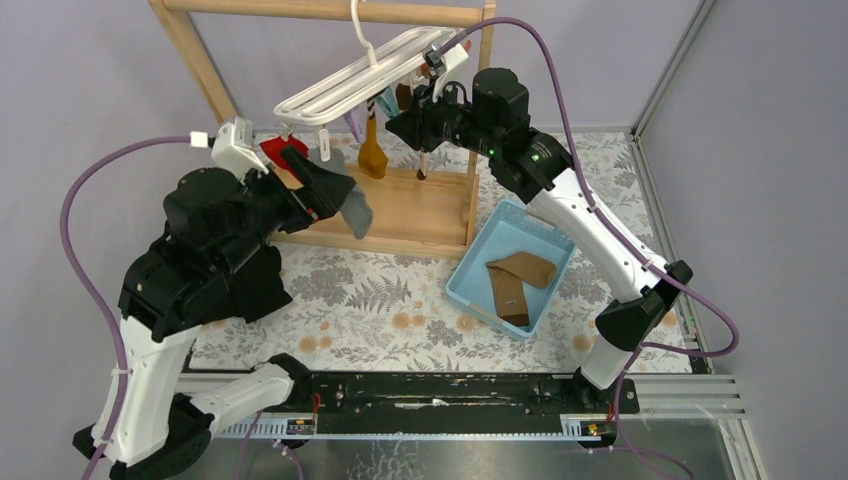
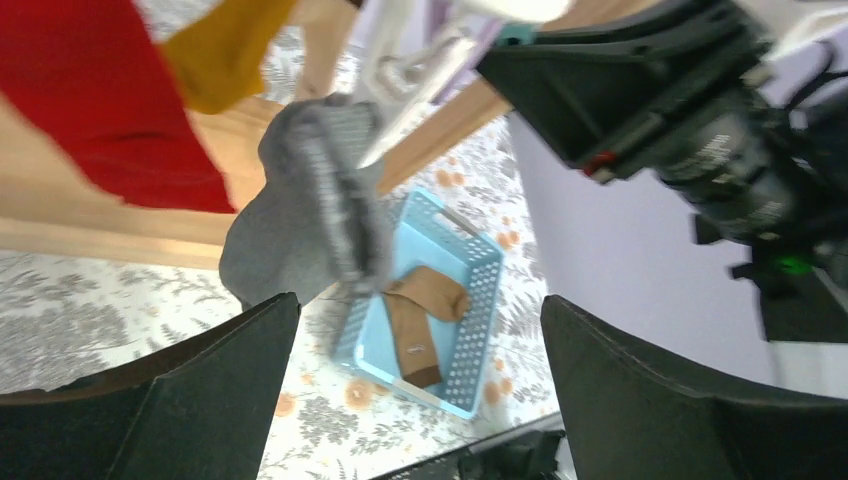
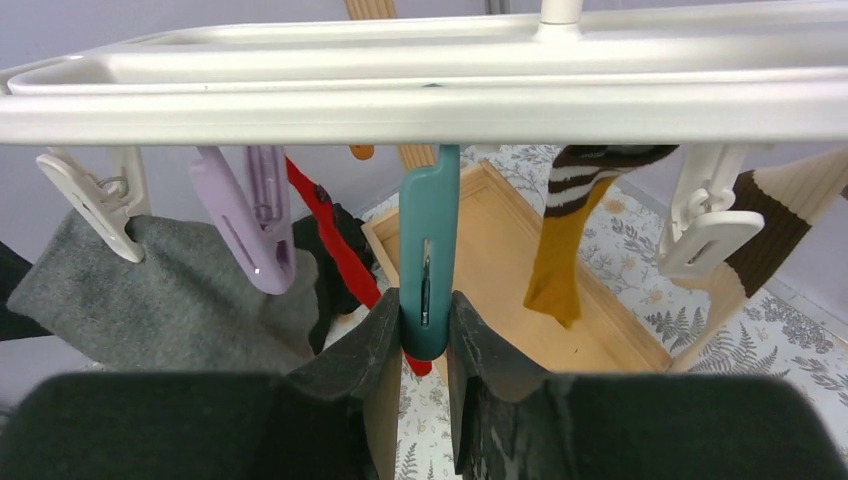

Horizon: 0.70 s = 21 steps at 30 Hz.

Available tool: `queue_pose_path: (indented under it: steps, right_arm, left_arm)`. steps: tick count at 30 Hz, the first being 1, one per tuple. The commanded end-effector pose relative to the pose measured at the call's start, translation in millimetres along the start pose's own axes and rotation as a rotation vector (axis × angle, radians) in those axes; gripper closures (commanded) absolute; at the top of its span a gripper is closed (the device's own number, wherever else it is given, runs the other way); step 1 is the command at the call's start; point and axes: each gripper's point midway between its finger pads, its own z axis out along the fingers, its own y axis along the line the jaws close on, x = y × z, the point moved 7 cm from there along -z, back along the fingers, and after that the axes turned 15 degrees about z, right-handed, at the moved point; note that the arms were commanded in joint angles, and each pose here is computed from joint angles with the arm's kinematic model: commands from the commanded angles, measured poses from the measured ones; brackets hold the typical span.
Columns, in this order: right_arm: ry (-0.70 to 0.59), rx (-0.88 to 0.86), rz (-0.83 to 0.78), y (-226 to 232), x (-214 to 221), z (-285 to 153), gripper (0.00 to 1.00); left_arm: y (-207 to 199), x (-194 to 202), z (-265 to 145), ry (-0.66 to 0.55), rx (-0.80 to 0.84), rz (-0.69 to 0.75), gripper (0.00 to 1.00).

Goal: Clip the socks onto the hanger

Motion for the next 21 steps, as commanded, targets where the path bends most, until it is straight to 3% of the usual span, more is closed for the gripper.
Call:
queue_pose_path:
  steps: [1,5,9,15,21]
  right_arm:
    - [-0.094,-0.109,-0.016,23.6,-27.7,-19.0,1.0]
    - [-0.098,-0.109,-0.01,22.8,-27.8,-18.0,1.0]
    - [-0.09,-0.118,-0.007,22.3,-25.6,-16.1,1.0]
    - [-0.085,-0.118,-0.01,24.0,-25.9,-20.5,1.0]
    - [-0.077,-0.111,-0.017,24.1,-24.5,-25.1,1.0]
  left_arm:
    - [-23.8,-3.2,-15.5,0.105,0.184,-0.002,0.01]
    - [-44.1,-14.6,-15.9,0.099,0.313,-0.062,0.01]
    - [-52.4,-26.6,-8.3,0.011,0.356,-0.125,0.01]
    - [-59.2,-46.4,11.1,-0.122,0.361,-0.171,0.02]
    - [-63.7,-48.7,54.9,-0.135,0.328,-0.158,0.02]
